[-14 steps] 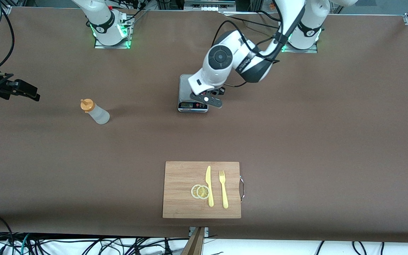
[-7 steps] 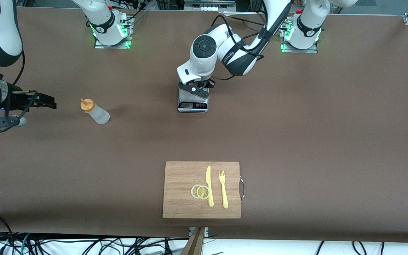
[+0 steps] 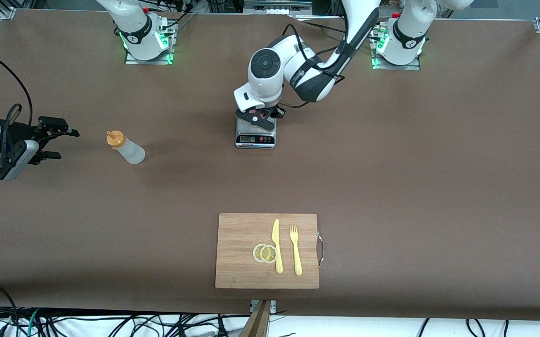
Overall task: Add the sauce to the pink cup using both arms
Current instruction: 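Set the cup on the scale while the right gripper grasps the bottle, then lift the white bottle with the right gripper while the left gripper withdraws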
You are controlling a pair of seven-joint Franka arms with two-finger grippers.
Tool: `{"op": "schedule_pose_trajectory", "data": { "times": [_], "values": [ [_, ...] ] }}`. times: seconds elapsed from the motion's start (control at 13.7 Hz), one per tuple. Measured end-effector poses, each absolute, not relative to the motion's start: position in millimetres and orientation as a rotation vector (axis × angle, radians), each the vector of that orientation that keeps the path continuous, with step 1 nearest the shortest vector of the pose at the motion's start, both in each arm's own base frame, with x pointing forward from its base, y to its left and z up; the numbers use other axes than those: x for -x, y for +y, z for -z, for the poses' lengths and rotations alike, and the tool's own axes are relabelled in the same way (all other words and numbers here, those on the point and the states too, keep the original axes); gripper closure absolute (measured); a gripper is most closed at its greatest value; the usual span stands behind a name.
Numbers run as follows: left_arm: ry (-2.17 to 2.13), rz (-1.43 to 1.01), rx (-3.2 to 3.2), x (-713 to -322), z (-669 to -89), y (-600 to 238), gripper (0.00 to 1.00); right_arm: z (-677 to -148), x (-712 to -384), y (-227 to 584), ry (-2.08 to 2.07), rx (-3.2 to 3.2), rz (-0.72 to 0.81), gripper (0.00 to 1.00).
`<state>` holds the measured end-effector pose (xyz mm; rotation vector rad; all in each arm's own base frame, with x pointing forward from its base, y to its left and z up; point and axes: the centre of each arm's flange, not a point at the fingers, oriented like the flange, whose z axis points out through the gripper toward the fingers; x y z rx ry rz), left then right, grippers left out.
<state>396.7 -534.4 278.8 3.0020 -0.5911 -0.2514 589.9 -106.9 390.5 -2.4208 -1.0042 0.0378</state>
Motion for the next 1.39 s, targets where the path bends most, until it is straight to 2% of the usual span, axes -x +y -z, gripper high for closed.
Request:
{"op": "schedule_pose_trajectory", "data": {
  "times": [0.07,0.15,0.44,0.59,0.73,0.8,1.02,1.39],
  "values": [
    [-0.597,0.253,-3.002,-394.7,-277.8,-535.9,0.92,-373.0,-586.6,-116.8,-1.067,2.329,0.03,0.0],
    [-0.6,0.252,-3.001,-393.9,-277.9,-536.7,0.85,-355.6,-582.2,-127.0,-1.119,2.252,0.089,0.0],
    [-0.552,0.224,-2.973,-406.4,-301.1,-539.6,0.44,-277.4,-560.2,-150.0,-1.299,1.911,0.333,0.0],
    [-0.497,0.229,-2.973,-423.5,-335.4,-528.9,0.24,-231.7,-549.2,-155.8,-1.33,1.757,0.441,0.0],
    [-0.41,0.195,-2.997,-458.4,-390.7,-497.9,0.04,-194.7,-538.7,-160.9,-1.363,1.639,0.54,0.0],
    [-0.35,0.165,-3.009,-479.5,-424.3,-474.1,0.0,-181.2,-533.8,-162.1,-1.377,1.587,0.58,0.0],
    [-0.18,0.102,-3.016,-527.4,-504.4,-393.2,0.0,-150.7,-525.6,-157.2,-1.398,1.458,0.717,0.0],
    [0.045,0.146,-3.046,-573.8,-564.1,-236.3,0.0,-123.8,-516.4,-144.0,-1.399,1.322,0.8,0.0]
  ]
}}
